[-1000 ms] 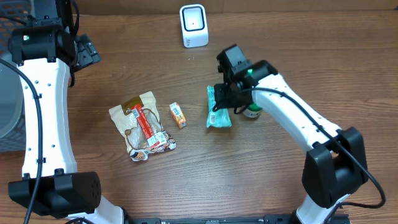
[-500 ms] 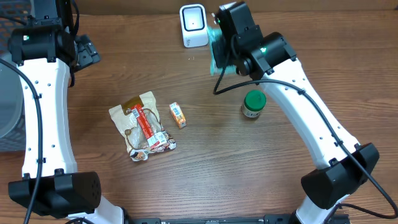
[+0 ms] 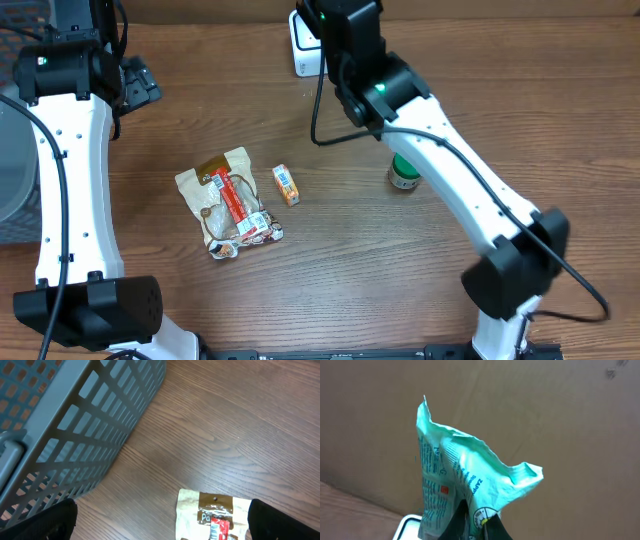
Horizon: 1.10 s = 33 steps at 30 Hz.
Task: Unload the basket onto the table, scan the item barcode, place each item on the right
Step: 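Lift the wipes pack and carry it to the white scanner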
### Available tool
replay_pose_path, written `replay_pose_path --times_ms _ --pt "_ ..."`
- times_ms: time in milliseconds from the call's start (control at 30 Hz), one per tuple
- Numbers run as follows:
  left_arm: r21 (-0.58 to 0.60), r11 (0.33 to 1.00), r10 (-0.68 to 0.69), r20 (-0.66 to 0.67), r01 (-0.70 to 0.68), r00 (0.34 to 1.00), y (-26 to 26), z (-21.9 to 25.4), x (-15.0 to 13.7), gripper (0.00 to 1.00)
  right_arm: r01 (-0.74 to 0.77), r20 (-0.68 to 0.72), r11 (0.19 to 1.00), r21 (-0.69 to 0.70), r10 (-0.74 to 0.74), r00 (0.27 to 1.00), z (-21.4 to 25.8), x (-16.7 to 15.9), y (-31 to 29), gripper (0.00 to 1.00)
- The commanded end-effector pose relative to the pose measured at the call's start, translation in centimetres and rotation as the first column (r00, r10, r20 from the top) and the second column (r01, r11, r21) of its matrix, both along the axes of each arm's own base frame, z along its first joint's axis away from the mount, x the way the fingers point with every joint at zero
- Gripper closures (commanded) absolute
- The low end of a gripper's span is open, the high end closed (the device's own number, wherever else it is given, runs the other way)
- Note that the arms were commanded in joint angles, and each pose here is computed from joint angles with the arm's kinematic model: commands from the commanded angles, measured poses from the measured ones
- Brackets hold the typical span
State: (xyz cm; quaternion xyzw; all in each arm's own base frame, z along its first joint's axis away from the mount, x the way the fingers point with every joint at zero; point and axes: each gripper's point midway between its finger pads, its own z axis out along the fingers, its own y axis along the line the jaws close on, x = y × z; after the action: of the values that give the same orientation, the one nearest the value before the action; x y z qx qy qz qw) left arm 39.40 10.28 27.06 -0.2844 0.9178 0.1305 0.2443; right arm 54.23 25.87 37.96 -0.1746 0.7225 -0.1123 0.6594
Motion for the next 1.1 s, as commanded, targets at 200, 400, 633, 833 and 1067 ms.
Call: replay_pose_path --times_ms 200,400,633,833,1067 --pt "0.009 1.000 -0.009 0.040 0.008 0.999 0.0 1.6 -0.3 0.00 0.074 0.192 0.995 0.059 -0.084 0.978 -7.3 8.0 0.3 0.96" --pt "0.009 1.000 -0.009 0.040 0.008 0.999 0.0 1.6 -0.3 0.00 0.054 0.168 0.992 0.116 -0.073 0.983 -13.3 10.8 -0.8 0.96" --pt "0.009 1.000 -0.009 0.040 0.008 0.999 0.0 1.6 -0.3 0.00 0.013 0.108 0.933 0.359 -0.055 0.993 -15.9 12.1 -1.7 0.96" --pt "0.009 1.000 -0.009 0.040 0.008 0.999 0.0 1.6 -0.3 0.00 0.002 0.141 0.917 0.398 -0.064 0.988 -15.0 12.2 -2.1 0.96" --pt "0.009 1.000 -0.008 0.040 0.008 0.999 0.0 1.6 -0.3 0.00 0.013 0.114 0.921 0.389 -0.062 0.992 -17.3 12.5 -1.9 0.96"
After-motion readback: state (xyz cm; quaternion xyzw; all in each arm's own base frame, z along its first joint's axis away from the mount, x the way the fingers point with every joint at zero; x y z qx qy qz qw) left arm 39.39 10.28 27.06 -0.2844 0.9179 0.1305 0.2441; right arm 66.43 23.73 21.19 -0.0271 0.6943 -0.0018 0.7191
